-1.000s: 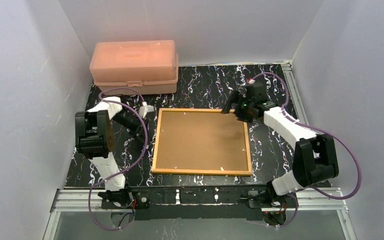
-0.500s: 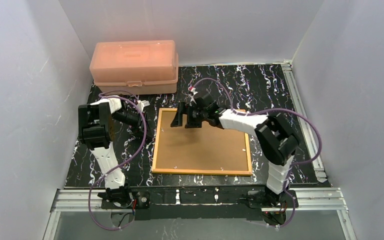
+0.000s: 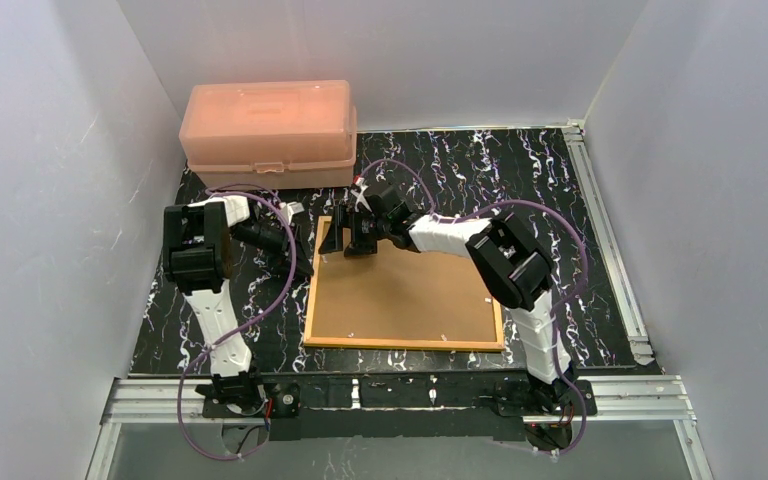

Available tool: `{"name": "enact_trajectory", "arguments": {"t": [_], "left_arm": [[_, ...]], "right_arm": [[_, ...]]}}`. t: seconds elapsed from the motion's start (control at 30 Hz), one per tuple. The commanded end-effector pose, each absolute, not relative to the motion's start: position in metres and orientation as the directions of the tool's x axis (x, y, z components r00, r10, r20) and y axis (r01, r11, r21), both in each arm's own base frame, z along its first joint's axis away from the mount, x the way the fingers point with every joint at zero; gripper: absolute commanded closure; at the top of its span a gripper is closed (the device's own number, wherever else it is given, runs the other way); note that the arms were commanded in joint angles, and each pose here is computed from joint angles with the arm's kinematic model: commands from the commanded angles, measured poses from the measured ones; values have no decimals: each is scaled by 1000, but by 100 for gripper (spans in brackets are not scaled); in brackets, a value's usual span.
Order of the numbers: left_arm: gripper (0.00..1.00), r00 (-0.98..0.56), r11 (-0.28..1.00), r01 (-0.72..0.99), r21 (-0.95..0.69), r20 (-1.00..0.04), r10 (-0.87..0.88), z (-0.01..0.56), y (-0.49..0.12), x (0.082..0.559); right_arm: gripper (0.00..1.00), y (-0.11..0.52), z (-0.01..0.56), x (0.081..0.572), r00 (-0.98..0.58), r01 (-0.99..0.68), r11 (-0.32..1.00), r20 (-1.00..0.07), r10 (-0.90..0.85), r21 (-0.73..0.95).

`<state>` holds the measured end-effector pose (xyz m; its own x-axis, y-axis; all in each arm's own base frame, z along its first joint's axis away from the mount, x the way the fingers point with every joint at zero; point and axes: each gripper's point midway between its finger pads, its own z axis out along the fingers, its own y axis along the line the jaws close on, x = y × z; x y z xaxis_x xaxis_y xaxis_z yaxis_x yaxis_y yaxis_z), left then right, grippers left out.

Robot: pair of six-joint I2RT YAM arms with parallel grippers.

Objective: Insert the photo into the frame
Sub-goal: Install the photo frame at the center of the board.

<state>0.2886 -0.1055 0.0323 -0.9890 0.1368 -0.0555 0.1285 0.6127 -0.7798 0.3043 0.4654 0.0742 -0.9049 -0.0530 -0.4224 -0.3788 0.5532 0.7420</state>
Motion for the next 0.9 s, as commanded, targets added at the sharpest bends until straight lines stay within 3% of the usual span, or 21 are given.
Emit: {"name": "enact_trajectory", "arguments": {"t": [0.0, 0.23, 0.87], "left_arm": [[81, -988, 596, 125, -793, -48, 144, 31, -113, 290], [90, -989, 616, 115, -779, -31, 146, 23, -111, 289], [93, -987, 632, 134, -763, -43, 157, 20, -108, 286]], "right_arm": [[5, 489, 96, 310, -881, -439, 466, -470, -56, 768], [6, 503, 93, 305, -890, -435, 424, -451, -68, 794], [9, 515, 73, 286, -900, -435, 399, -408, -155, 807]]}}
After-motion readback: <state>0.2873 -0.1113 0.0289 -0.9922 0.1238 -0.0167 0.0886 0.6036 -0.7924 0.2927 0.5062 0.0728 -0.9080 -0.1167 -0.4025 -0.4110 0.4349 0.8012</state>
